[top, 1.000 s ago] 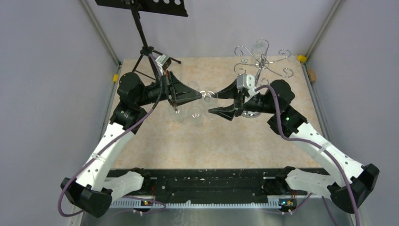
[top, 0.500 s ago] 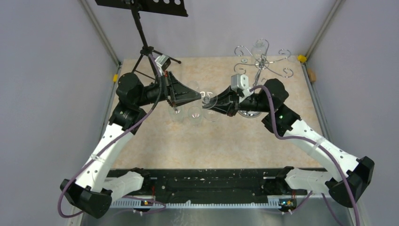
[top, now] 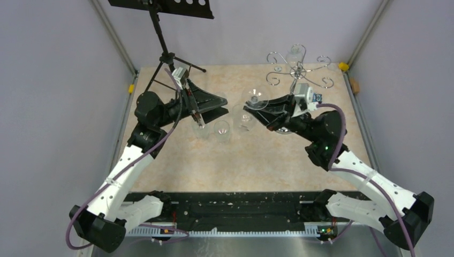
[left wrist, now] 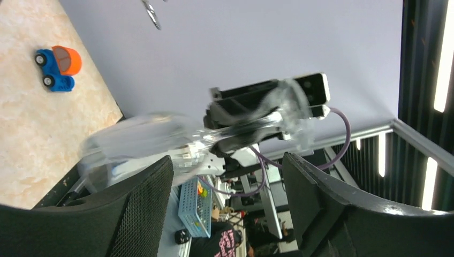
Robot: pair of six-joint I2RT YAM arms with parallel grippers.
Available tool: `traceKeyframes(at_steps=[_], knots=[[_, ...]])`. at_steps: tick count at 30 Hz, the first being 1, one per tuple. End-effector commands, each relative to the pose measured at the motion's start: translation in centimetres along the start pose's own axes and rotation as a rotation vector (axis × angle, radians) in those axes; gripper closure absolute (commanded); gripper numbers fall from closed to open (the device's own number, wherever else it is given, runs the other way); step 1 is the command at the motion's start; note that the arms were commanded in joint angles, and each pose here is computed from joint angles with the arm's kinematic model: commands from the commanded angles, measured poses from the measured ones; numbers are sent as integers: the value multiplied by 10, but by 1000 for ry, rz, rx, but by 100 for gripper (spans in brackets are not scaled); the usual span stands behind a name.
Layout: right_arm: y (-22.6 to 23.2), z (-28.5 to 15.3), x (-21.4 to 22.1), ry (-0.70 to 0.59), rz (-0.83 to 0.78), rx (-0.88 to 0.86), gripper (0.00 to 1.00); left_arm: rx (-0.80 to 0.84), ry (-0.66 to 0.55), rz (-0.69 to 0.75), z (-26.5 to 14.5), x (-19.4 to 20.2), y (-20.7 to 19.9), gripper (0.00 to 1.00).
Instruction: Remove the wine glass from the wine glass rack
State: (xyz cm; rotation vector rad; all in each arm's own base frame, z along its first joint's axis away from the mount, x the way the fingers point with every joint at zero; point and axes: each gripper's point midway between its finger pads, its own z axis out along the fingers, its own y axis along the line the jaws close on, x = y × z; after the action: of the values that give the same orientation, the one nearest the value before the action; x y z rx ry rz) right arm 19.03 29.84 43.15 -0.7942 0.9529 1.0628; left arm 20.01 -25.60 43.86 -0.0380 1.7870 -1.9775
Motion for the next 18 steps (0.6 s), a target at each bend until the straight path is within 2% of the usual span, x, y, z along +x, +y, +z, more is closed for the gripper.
traceKeyframes(at_steps=[1, 4, 9, 15, 18], knots=[[-8, -17, -101, -363, 14, 144, 100, 53, -94, 46, 0, -13, -5, 22], [-18, -28, -124, -481, 139, 221, 100, 77, -99, 50, 2, -13, -5, 19], [-28, -30, -138, -591, 261, 248, 100, 146, -62, 56, 8, -4, -19, 19], [-46, -29, -133, -660, 372, 308, 100, 234, -39, 48, 10, 6, -39, 35], [-50, -29, -130, -679, 392, 316, 100, 259, -29, 25, 11, 9, -44, 39]])
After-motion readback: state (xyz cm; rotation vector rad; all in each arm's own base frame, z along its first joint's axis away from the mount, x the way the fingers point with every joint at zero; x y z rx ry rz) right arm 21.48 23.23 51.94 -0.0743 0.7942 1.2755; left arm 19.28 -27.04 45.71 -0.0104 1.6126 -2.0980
